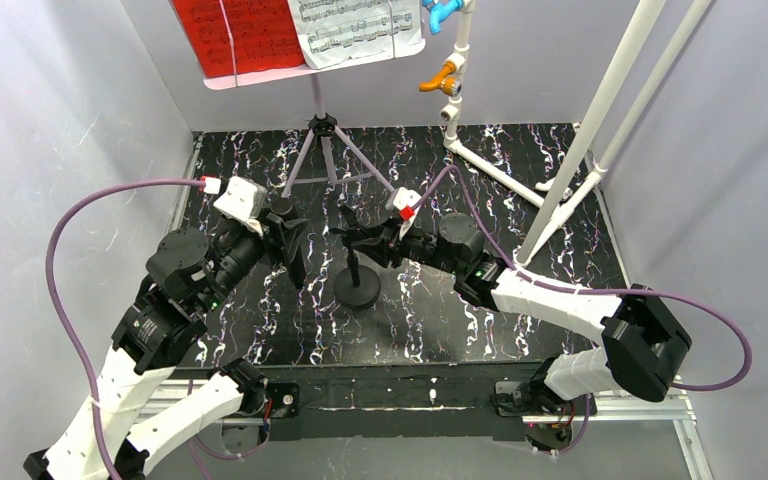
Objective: Set up the instrument practice props
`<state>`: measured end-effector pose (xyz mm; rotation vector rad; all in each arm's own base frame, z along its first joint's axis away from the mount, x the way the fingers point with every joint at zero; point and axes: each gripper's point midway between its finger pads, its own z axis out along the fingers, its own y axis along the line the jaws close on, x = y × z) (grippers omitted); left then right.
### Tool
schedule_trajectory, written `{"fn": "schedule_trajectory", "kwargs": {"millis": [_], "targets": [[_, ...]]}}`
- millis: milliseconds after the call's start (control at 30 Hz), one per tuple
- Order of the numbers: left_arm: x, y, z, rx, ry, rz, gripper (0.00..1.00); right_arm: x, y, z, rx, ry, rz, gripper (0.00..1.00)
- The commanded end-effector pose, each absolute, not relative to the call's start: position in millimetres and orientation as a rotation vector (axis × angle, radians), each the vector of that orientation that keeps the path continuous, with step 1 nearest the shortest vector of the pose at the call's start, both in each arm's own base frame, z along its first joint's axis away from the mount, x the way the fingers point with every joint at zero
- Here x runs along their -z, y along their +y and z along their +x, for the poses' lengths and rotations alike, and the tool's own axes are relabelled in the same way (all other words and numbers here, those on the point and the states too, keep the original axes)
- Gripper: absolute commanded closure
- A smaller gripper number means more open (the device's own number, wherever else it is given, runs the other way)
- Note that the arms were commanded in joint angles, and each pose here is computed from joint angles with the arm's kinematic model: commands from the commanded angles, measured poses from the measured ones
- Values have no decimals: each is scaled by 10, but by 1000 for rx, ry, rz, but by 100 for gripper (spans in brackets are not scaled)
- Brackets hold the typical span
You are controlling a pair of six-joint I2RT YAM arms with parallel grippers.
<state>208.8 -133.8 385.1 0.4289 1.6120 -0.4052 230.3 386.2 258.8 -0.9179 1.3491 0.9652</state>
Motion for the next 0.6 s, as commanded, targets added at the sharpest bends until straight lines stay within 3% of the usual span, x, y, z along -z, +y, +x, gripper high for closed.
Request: {"fn": "schedule_trajectory", "kwargs": {"millis": [0, 300, 567], "targets": [[-4052, -1358, 2165, 377, 1547, 447, 100, -2672, 3903, 2306, -950, 1301, -947, 99], [-4505, -1606, 2509, 236, 1381, 627, 100, -2667, 3928, 2273, -945, 1275, -999, 99], [-4679, -2098, 2411, 421, 1234, 802, 100, -2682, 3932, 2279, -947, 1276, -992, 99]]}}
